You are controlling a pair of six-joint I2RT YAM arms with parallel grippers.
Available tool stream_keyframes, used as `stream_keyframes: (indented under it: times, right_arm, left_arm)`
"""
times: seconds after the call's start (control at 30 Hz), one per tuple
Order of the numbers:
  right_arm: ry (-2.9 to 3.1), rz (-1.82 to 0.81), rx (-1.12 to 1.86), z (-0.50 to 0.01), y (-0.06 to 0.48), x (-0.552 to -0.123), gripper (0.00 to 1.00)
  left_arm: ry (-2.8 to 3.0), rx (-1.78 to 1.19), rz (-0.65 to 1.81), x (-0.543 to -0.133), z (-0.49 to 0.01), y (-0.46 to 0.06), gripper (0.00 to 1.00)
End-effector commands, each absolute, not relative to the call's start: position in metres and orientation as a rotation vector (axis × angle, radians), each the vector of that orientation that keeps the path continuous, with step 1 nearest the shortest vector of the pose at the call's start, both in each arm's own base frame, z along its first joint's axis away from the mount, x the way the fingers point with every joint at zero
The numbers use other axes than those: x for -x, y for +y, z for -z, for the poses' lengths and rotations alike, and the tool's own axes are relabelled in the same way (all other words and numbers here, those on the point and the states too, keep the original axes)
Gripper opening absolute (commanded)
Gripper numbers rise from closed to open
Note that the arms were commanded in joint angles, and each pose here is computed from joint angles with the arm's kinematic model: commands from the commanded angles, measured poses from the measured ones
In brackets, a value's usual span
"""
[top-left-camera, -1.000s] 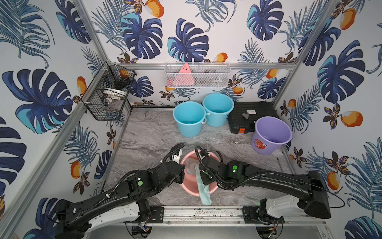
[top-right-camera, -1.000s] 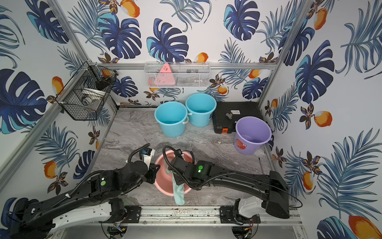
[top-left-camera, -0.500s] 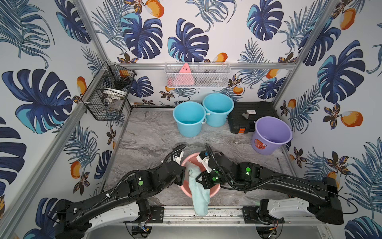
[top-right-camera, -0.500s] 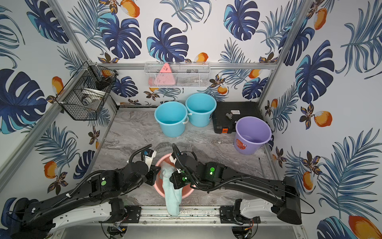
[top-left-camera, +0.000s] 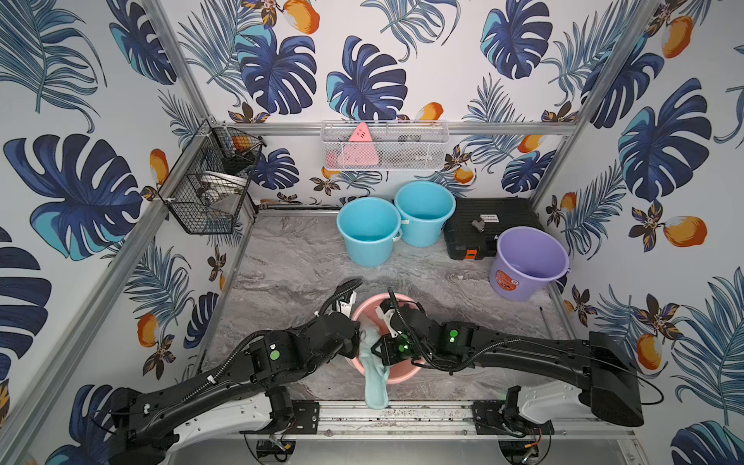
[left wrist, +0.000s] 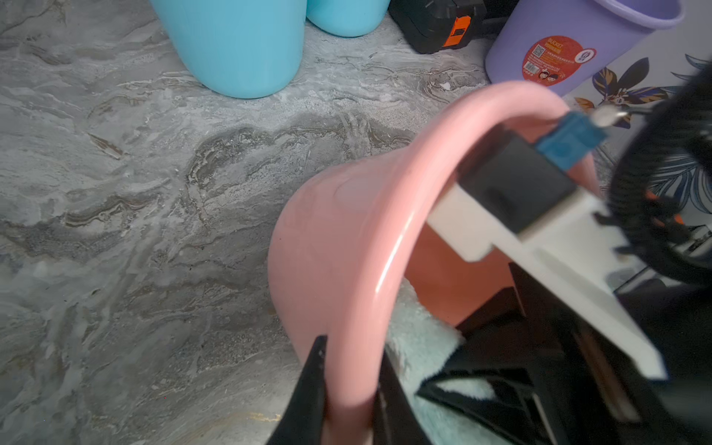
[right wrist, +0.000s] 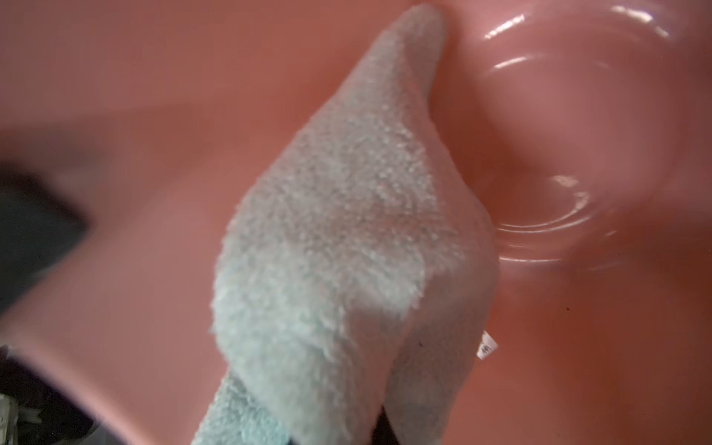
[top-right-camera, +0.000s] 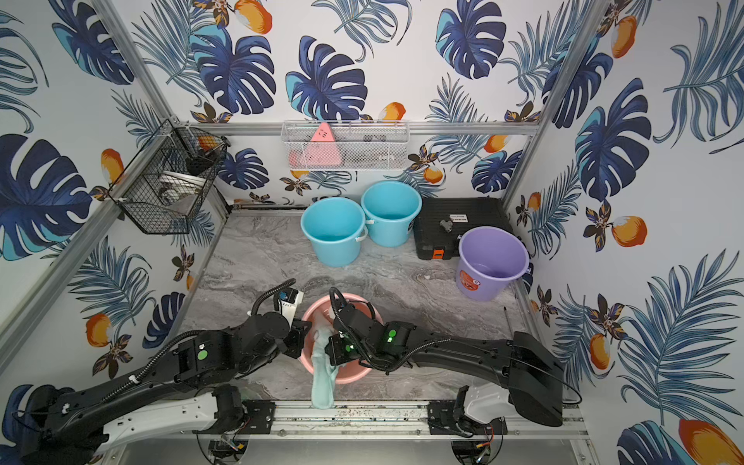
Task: Wipe the inside of the bucket with a cloth
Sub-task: Wipe the dirt from the inside of the bucket.
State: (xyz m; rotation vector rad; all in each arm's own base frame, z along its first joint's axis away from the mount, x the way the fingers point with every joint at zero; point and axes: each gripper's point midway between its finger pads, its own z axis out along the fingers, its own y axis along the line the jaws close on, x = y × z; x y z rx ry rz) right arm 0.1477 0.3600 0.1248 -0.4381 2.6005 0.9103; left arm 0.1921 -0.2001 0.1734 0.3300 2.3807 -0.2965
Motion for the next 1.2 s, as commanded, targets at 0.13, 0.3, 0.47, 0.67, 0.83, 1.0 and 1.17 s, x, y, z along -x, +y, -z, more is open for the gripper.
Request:
stream_keyframes:
  times: [0.13,0.3,0.47,0.67,0.83,1.0,1.17]
  right_arm:
    - [2.590,-0.721,0.251,-0.090,0.361,-0.188,0.00]
    - [2.599,-0.561,0.208,-0.063,0.355,-0.203,0.00]
    - [2.592,-0.445,0.167,-0.038,0.345,-0.215,0.00]
    - [2.607,-0.409,0.240,-0.040,0.343,-0.210,0.00]
    - [2.563,-0.527,0.395,-0.079,0.349,-0.191,0.00]
    - [2.472,-0.679,0.615,-0.118,0.353,-0.169,0.00]
    - [2.282,-0.755,0.820,-0.156,0.349,-0.157,0.00]
  left_arm:
    - [2.366,-0.341,0.354,-0.192,-0.180,-0.210,0.00]
    - [2.367,-0.340,0.354,-0.193,-0.180,-0.211,0.00]
    - [2.369,-0.338,0.358,-0.192,-0.179,-0.212,0.00]
    - [2.370,-0.338,0.355,-0.192,-0.180,-0.210,0.00]
    - [2.370,-0.330,0.377,-0.191,-0.179,-0.212,0.00]
    - [2.370,-0.334,0.385,-0.192,-0.178,-0.215,0.00]
    - [2.369,-0.331,0.385,-0.191,-0.178,-0.213,0.00]
